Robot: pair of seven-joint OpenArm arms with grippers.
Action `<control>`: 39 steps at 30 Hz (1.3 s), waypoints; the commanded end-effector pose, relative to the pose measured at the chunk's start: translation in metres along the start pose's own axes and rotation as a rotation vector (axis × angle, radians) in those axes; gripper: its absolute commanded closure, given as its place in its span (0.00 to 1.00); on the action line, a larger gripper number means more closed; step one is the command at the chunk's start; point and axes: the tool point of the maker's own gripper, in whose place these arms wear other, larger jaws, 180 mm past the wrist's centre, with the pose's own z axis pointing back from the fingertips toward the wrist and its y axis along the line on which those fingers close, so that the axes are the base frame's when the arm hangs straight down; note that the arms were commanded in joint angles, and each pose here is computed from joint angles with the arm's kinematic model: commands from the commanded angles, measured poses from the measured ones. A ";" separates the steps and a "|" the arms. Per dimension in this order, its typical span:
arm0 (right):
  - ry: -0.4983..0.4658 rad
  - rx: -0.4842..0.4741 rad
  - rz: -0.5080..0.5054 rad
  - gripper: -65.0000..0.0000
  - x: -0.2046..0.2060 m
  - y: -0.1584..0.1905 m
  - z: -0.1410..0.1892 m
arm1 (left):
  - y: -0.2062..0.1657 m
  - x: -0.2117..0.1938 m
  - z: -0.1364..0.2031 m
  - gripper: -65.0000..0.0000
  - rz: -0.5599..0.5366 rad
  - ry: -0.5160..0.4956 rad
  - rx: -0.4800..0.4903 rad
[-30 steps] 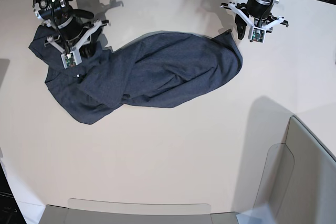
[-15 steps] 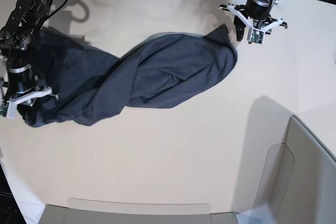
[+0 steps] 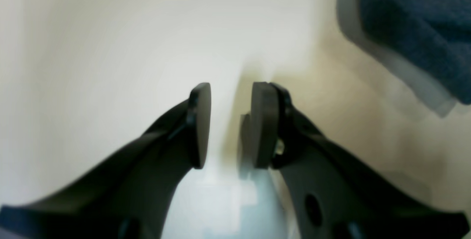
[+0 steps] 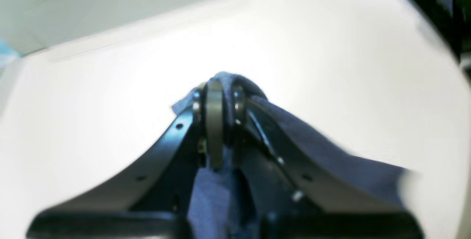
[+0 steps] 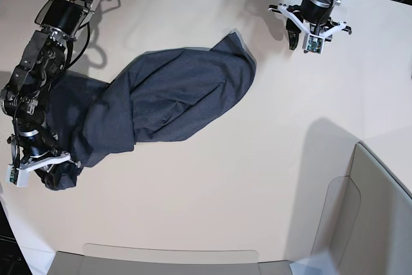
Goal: Layout the t-shirt on the table in an organized manner, then fold the t-shirt properly
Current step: 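Grasp the shirt's other end with the left gripper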
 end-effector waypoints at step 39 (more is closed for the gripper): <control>0.063 -0.015 0.104 1.00 -0.041 -0.004 0.046 | -0.134 -0.031 -0.025 0.65 -1.387 -0.054 -0.212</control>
